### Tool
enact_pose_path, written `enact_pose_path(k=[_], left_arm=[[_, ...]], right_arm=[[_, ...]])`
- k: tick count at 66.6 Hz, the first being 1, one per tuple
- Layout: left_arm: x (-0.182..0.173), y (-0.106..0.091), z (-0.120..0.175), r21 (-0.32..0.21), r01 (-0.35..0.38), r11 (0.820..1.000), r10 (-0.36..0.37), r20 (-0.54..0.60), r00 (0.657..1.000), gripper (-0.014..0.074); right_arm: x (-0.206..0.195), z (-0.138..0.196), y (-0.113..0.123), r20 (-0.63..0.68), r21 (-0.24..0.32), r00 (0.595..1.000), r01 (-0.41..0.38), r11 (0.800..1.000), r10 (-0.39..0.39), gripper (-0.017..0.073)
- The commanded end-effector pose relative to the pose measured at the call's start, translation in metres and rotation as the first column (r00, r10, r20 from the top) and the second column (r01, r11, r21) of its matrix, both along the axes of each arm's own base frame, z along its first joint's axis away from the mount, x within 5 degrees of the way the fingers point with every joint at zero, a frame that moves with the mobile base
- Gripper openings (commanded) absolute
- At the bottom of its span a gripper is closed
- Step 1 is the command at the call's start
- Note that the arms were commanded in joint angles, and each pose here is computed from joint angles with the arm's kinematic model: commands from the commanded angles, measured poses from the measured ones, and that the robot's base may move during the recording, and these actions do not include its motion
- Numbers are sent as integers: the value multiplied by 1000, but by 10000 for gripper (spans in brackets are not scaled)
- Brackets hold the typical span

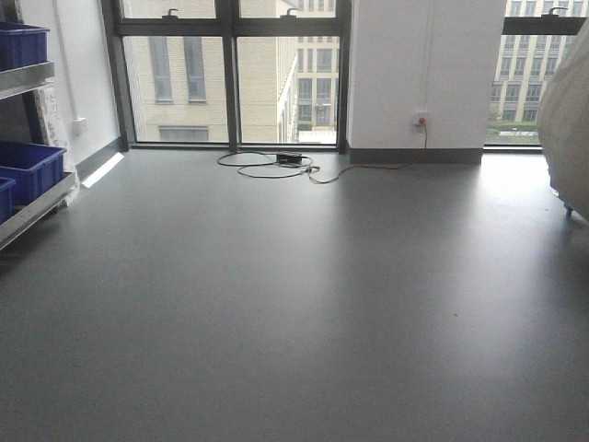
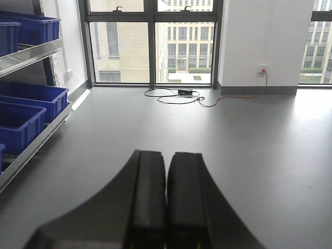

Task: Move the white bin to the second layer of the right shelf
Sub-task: 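Keep holding the bin while driving toward the window-side shelf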

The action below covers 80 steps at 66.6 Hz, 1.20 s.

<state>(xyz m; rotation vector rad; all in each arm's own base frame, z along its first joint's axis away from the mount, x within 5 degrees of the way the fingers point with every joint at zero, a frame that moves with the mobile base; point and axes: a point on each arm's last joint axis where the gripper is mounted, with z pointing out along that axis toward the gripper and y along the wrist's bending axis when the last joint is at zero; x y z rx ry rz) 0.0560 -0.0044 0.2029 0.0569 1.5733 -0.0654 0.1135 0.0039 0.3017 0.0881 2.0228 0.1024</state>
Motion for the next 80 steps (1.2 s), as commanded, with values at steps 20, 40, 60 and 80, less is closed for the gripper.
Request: enact_pose_path(k=[20, 40, 60, 80], left_arm=[[0, 0, -4, -16, 3, 1000, -2, 59, 998, 85], [0, 0, -4, -16, 3, 1000, -2, 59, 998, 85], [0, 0, -4, -16, 3, 1000, -2, 59, 998, 85], [0, 0, -4, -16, 3, 1000, -2, 59, 998, 85]], right_arm=[[3, 19, 0, 134, 7, 991, 0, 1000, -1, 68], [3, 19, 0, 134, 7, 991, 0, 1000, -1, 68], [3, 19, 0, 134, 7, 991, 0, 1000, -1, 68], [3, 19, 0, 134, 7, 991, 0, 1000, -1, 68]])
